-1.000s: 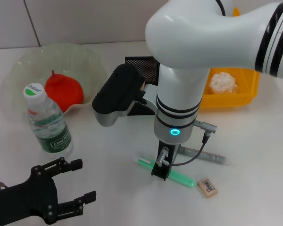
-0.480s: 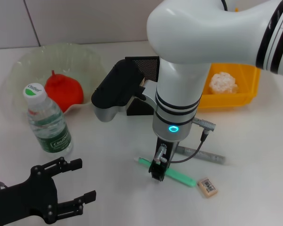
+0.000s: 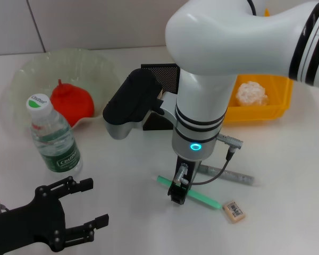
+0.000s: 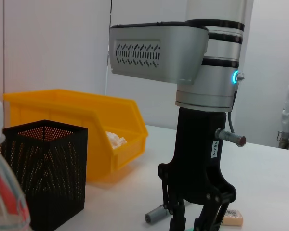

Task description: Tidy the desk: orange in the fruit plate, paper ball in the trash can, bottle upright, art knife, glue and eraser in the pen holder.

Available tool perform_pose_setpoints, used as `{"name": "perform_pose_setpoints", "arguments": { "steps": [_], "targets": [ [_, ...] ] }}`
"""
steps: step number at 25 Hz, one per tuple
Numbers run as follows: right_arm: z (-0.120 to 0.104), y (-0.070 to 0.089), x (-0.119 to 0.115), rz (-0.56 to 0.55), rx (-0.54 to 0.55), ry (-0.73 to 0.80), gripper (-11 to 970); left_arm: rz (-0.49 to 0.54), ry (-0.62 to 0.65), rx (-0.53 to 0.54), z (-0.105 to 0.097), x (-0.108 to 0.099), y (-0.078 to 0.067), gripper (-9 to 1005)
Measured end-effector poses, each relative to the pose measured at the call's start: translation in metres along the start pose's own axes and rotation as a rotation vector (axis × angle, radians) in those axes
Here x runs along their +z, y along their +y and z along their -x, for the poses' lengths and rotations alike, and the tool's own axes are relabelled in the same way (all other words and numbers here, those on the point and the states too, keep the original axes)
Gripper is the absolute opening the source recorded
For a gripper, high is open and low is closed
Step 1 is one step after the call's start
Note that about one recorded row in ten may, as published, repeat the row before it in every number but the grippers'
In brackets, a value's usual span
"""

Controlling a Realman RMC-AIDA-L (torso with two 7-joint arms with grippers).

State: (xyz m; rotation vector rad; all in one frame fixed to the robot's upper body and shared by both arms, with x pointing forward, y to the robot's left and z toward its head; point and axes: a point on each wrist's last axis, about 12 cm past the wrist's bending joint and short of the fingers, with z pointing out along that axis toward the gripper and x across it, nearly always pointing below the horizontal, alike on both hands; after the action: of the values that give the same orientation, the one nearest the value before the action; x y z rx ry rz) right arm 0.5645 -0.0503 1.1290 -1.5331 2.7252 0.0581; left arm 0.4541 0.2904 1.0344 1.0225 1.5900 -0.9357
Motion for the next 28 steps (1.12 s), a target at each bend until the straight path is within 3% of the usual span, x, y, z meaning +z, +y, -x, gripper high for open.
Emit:
{"name": "perform_pose_setpoints", "arguments": {
  "steps": [18, 23, 28],
  "targets": [
    [-0.0029, -0.0021, 0.0020, -0.012, 0.003, 0.021, 271, -0.001, 0.002, -0.001, -0.0004, -0.0003, -0.0004, 802],
    [-0.0036, -0.0026, 0.0019, -0.017, 0.001, 0.027, 163, -0.001, 0.002, -0.001, -0.0005, -0.0003, -0.0005, 802],
    [-0.0038, -0.0027, 0.0020, -0.017, 0.001, 0.028, 163, -0.001, 0.002, -0.001, -0.0006, -0.0002, -0.0006, 802]
  ]
}}
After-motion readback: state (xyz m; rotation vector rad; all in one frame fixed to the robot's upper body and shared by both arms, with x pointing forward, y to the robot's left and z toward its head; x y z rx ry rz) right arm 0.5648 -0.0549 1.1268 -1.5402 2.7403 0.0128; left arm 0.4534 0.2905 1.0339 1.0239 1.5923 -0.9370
